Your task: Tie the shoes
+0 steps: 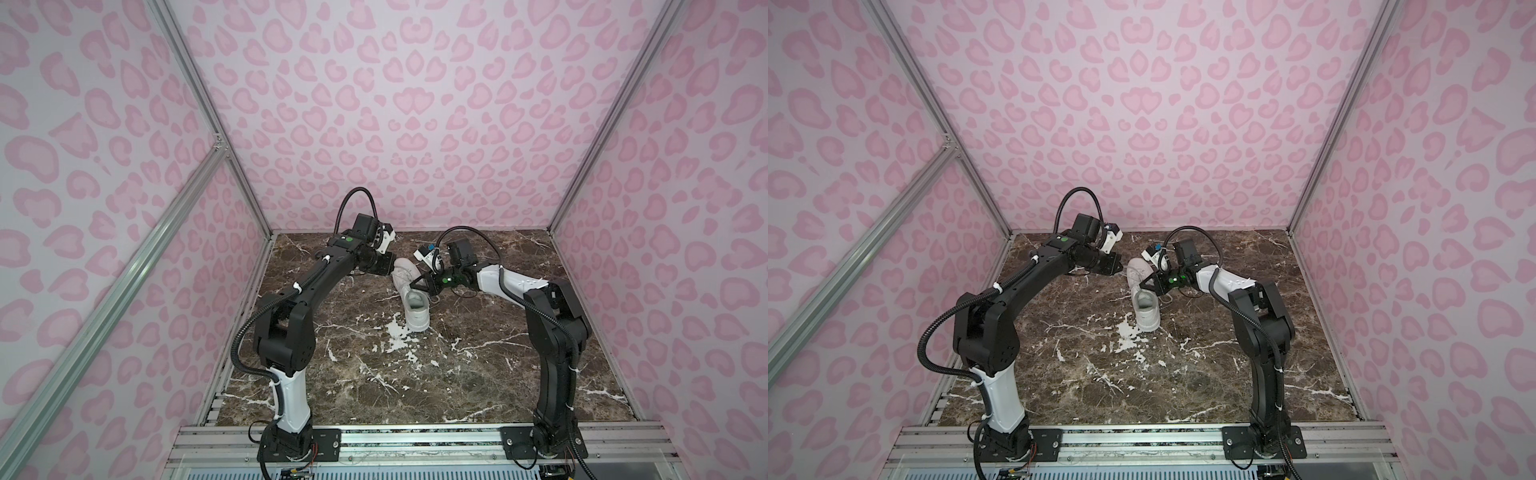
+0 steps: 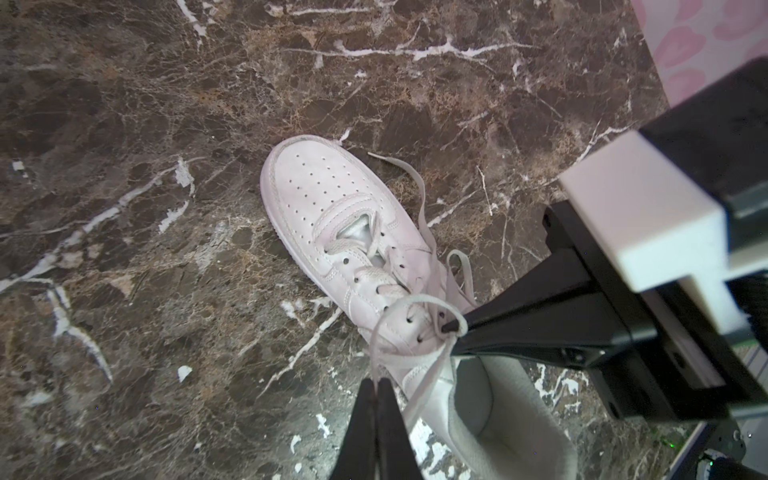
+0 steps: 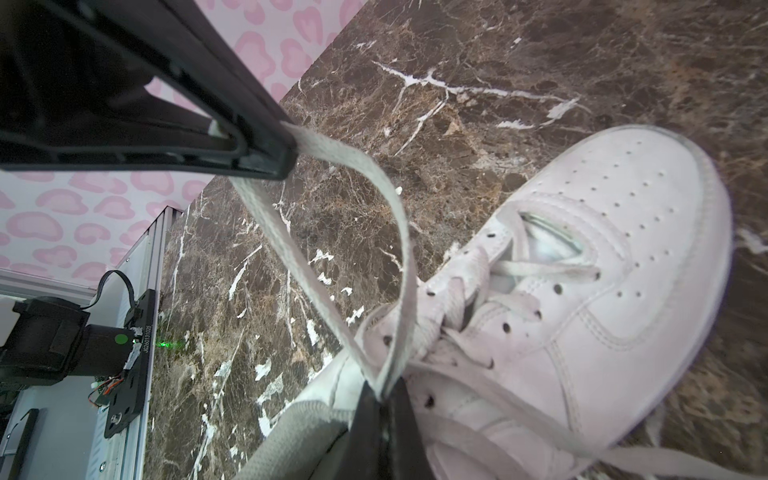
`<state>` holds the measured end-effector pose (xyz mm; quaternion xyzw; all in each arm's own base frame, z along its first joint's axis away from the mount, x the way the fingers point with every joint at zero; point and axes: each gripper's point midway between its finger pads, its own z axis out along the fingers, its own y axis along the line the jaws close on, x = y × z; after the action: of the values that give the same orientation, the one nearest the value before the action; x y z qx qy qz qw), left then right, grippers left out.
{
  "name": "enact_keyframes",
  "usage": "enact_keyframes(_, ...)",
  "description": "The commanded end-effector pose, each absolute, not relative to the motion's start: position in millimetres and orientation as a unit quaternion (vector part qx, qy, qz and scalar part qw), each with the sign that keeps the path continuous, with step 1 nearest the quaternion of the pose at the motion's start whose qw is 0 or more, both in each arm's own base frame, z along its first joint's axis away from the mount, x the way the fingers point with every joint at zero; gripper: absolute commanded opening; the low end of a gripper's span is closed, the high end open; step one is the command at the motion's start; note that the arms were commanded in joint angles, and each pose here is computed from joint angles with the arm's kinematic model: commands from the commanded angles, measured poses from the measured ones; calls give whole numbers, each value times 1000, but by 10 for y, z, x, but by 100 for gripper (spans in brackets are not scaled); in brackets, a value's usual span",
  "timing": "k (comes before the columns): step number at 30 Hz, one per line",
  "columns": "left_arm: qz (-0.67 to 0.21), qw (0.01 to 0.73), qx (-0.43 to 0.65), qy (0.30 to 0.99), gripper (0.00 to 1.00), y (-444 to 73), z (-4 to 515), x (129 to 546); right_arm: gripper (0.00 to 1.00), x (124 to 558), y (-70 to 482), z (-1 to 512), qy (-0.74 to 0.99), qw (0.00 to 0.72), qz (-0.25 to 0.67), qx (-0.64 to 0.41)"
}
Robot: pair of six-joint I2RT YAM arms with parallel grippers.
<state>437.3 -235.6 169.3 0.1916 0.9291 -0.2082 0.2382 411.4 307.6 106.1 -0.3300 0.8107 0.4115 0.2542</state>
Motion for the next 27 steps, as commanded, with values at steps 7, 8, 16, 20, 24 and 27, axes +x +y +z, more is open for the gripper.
enact_keyframes(7, -124, 217, 265, 931, 3, -2141, 1731, 4379, 4, 4018, 2883, 679, 855, 200, 370, -302)
enact_keyframes(8, -122, 215, 271, 930, 3, -2148, 1739, 4378, 4, 4015, 2881, 669, 856, 199, 370, -301)
enact_keyframes(16, -72, 213, 322, 920, 3, -2161, 1779, 4376, 4, 4016, 2886, 635, 857, 196, 372, -298)
enact_keyframes(20, -23, 226, 361, 904, 3, -2192, 1832, 4392, 4, 4011, 2881, 612, 858, 193, 371, -297)
enact_keyframes(24, -14, 233, 374, 897, 3, -2230, 1954, 4439, 3, 4001, 2878, 587, 859, 191, 371, -296)
enact_keyframes(27, -10, 231, 377, 897, 3, -2225, 1978, 4451, 3, 4000, 2875, 578, 860, 190, 371, -295)
